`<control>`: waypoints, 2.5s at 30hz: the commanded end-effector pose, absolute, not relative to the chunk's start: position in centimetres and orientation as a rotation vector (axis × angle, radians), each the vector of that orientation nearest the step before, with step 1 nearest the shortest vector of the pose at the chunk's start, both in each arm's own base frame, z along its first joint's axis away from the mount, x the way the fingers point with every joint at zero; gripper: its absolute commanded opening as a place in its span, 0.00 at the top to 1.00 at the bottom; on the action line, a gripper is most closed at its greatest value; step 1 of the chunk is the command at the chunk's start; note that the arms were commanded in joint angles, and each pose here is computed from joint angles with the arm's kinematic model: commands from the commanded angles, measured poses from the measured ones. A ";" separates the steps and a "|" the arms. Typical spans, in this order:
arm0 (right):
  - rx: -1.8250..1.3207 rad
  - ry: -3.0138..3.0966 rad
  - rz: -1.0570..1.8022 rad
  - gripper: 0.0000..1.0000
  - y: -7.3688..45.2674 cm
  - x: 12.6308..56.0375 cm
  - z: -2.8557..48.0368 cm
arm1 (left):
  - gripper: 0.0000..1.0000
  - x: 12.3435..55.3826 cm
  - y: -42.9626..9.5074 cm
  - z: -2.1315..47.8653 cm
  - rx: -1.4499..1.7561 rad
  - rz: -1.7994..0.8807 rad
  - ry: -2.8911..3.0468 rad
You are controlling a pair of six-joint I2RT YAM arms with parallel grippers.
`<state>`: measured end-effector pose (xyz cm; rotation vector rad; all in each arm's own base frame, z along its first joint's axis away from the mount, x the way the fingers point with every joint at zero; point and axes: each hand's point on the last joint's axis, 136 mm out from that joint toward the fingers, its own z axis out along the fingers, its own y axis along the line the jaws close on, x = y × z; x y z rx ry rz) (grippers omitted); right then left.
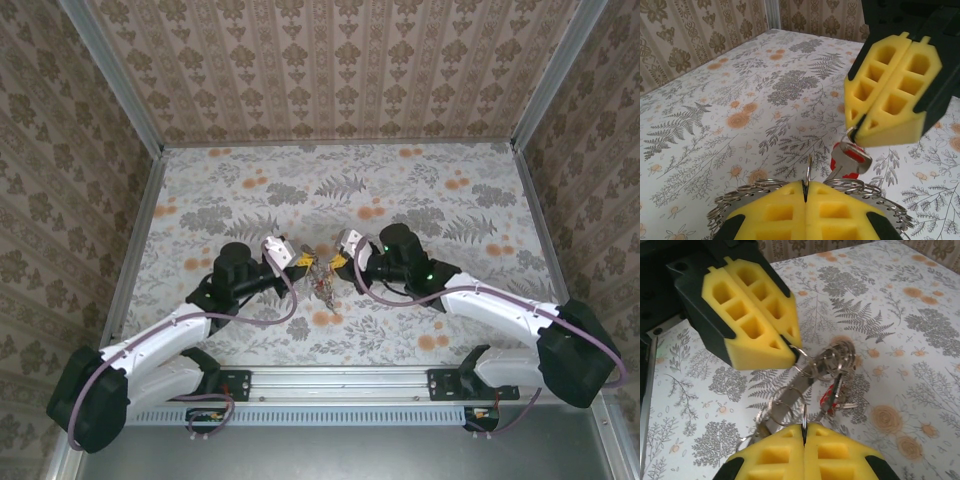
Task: Put the keys on the keyring
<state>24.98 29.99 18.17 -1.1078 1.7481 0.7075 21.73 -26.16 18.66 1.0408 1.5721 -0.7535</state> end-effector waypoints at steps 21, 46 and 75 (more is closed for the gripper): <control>-1.020 1.726 0.763 1.00 32.1 26.6 20.1 | 1.00 21.6 -27.9 20.1 1.079 -0.767 1.483; -0.830 1.880 0.920 1.00 30.6 27.4 19.7 | 1.00 21.4 -28.1 20.2 1.095 -0.736 1.434; -0.775 1.917 0.964 1.00 30.1 28.0 20.8 | 1.00 21.4 -28.6 19.7 1.130 -0.724 1.448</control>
